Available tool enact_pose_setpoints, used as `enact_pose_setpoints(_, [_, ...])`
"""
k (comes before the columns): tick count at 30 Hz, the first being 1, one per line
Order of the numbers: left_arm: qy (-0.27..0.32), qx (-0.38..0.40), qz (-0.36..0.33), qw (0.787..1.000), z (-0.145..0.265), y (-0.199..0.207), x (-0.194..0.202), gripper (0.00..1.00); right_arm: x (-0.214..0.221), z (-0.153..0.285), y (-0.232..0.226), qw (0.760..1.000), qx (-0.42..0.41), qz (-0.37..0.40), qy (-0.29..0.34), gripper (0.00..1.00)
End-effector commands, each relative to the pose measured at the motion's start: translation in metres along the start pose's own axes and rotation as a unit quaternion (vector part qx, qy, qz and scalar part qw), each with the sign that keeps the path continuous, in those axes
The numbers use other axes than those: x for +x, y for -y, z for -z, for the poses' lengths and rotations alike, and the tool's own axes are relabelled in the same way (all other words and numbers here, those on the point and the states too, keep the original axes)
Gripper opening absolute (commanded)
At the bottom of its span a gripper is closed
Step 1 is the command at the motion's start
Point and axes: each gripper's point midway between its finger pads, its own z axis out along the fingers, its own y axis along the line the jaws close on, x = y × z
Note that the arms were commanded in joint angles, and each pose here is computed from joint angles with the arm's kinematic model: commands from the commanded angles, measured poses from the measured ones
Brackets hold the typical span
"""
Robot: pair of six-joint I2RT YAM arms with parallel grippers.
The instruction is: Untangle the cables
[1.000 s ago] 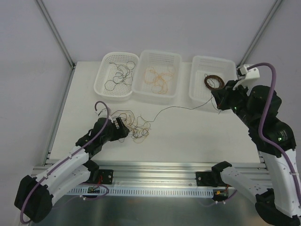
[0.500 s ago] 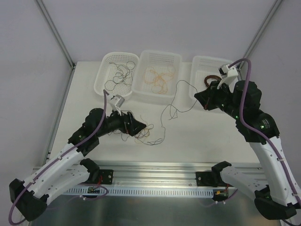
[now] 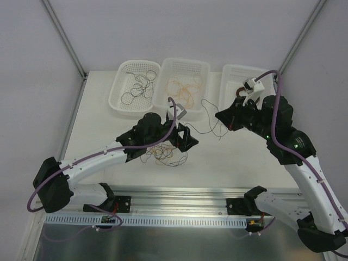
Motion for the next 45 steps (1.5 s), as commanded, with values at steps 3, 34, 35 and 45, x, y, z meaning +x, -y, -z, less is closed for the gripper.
enact_pose_setpoints(3, [0.062,0.024,-0.051,0.996,-0.016,0.017,-0.043,0.79,-0.006,-0.002,-0.01,1.0,-0.023,-0.002,0.019,0.01])
enact_pose_setpoints(34, [0.014,-0.148,-0.094,0.984,0.008,-0.047,0.0,0.85,0.001,0.004,-0.012,0.999,-0.027,-0.005,0.017,0.01])
enact_pose_setpoints(35, [0.013,-0.149,-0.094,0.984,0.004,-0.048,-0.001,0.81,0.002,0.003,-0.013,0.999,-0.028,-0.006,0.017,0.0])
enact_pose_setpoints(45, [0.035,-0.153,-0.07,0.985,0.023,-0.03,-0.058,0.0,0.04,-0.012,0.014,1.0,0.011,-0.006,-0.008,0.24])
